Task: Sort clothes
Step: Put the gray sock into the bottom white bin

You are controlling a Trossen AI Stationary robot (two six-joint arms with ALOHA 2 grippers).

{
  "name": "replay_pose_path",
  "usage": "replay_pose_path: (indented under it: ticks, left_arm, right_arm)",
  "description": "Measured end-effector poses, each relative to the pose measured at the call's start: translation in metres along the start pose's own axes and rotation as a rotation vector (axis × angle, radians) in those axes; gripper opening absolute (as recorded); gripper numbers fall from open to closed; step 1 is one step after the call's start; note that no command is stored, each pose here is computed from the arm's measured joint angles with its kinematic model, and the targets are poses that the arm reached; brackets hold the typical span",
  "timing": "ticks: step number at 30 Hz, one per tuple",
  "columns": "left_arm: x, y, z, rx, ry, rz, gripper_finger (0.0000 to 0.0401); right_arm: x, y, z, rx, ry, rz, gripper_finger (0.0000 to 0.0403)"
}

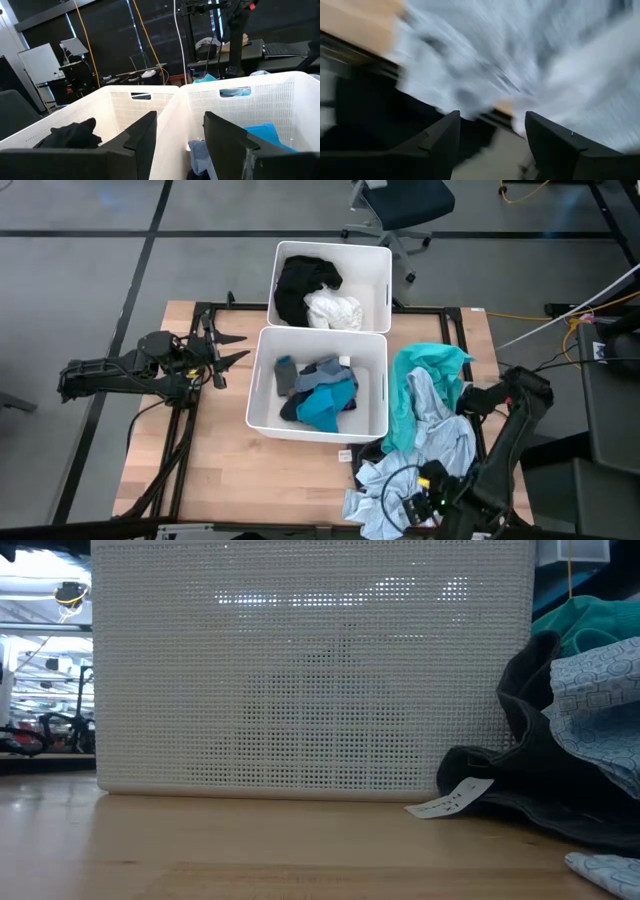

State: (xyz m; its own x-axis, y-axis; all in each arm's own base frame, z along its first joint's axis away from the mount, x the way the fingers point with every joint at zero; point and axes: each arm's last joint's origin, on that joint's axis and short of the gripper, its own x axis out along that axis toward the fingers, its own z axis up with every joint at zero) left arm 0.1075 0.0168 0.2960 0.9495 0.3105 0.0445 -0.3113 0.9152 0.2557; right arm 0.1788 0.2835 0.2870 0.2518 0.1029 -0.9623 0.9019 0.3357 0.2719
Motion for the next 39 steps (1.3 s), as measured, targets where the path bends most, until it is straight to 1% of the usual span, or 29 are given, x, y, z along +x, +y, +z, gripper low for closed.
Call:
replay_pose_path:
  ticks: [4,8,11,16,19,21,25,28,31,35,37,39]
  left_arm:
    - [0.0,0.0,0.0,0.0,0.0,0.0,0.015]
    - [0.0,0.0,0.0,0.0,-0.002,0.0,0.015]
    - [0.0,0.0,0.001,0.003,-0.006,0.002,0.015]
    - [0.0,0.0,0.001,0.007,-0.006,0.002,0.015]
    - [0.0,0.0,0.001,0.007,-0.006,0.002,0.015]
    - [0.0,0.0,0.001,0.007,-0.007,0.002,0.015]
    - [0.0,0.0,0.001,0.009,-0.009,0.003,0.015]
    - [0.0,0.0,0.001,0.01,-0.01,0.003,0.015]
    - [0.0,0.0,0.001,0.01,-0.01,0.003,0.015]
    - [0.0,0.0,0.001,0.01,-0.01,0.003,0.015]
    - [0.0,0.0,0.001,0.01,-0.009,0.003,0.015]
    - [0.0,0.0,0.001,0.009,-0.009,0.003,0.015]
  right_arm:
    - [0.023,-0.004,-0.016,-0.015,0.135,-0.198,0.0225]
    - [0.035,-0.007,-0.023,-0.045,0.254,-0.341,0.0225]
    - [0.043,-0.011,-0.022,-0.077,0.227,-0.421,0.0225]
    - [0.059,-0.016,-0.014,-0.154,0.086,-0.514,0.0225]
    - [0.068,-0.014,-0.006,-0.194,-0.048,-0.516,0.0225]
    - [0.075,-0.008,0.002,-0.258,-0.122,-0.49,0.0225]
    - [0.087,0.005,0.024,-0.388,-0.209,-0.503,0.0225]
    - [0.096,0.017,0.045,-0.464,-0.265,-0.514,0.0225]
    - [0.105,0.029,0.067,-0.516,-0.29,-0.533,0.0225]
    - [0.11,0.038,0.092,-0.545,-0.269,-0.566,0.0225]
    - [0.107,0.043,0.1,-0.548,-0.257,-0.573,0.0225]
    - [0.099,0.049,0.104,-0.557,-0.241,-0.578,0.0225]
